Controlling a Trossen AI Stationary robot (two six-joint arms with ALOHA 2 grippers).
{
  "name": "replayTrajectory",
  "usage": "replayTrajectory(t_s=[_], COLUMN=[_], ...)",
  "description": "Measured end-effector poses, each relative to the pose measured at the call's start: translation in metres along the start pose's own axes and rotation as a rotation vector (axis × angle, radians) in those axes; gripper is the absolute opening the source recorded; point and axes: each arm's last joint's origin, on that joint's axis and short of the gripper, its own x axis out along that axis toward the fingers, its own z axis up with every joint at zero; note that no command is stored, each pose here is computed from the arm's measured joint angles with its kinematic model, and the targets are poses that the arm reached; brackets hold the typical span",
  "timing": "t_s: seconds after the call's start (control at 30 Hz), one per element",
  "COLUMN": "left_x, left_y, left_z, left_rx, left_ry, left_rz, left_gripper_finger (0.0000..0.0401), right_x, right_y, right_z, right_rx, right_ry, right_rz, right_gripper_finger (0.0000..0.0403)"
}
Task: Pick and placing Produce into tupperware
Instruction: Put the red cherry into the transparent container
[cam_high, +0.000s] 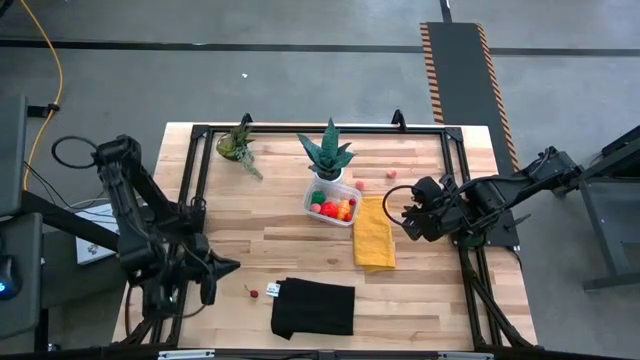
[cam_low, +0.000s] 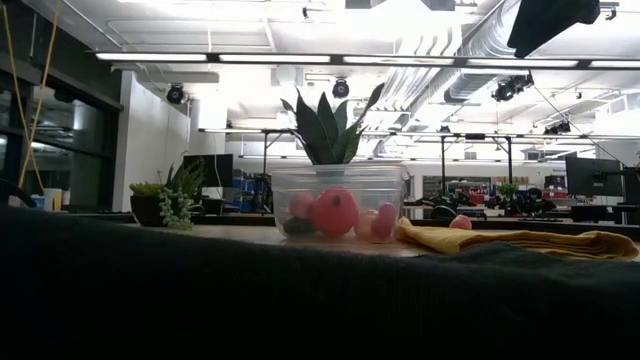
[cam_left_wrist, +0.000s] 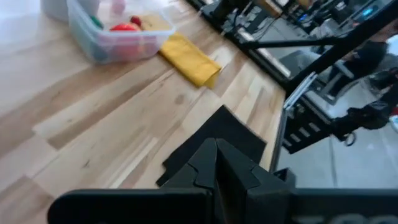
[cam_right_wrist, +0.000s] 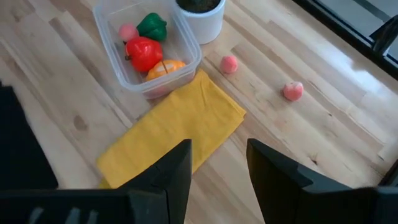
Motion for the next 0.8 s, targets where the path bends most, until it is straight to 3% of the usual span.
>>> replayTrajectory(t_s=[0.4,0.8], left_x=[0.024,0.027], left_y=[-0.001,0.005], left_z=[-0.047,-0.063], left_rx=[-0.092,-0.084], left_ry=[0.026,0.244], left_rz=[0.111,0.259], left_gripper_finger=[0.0,0.0], right_x=[0.001,0.001], right_y=[0.001,0.003], right_z=[0.0,0.001], right_rx=[-0.099,-0.062], right_ry=[0.048,0.046], right_rz=[0.032,0.051], right_gripper_finger=[0.0146,0.0146])
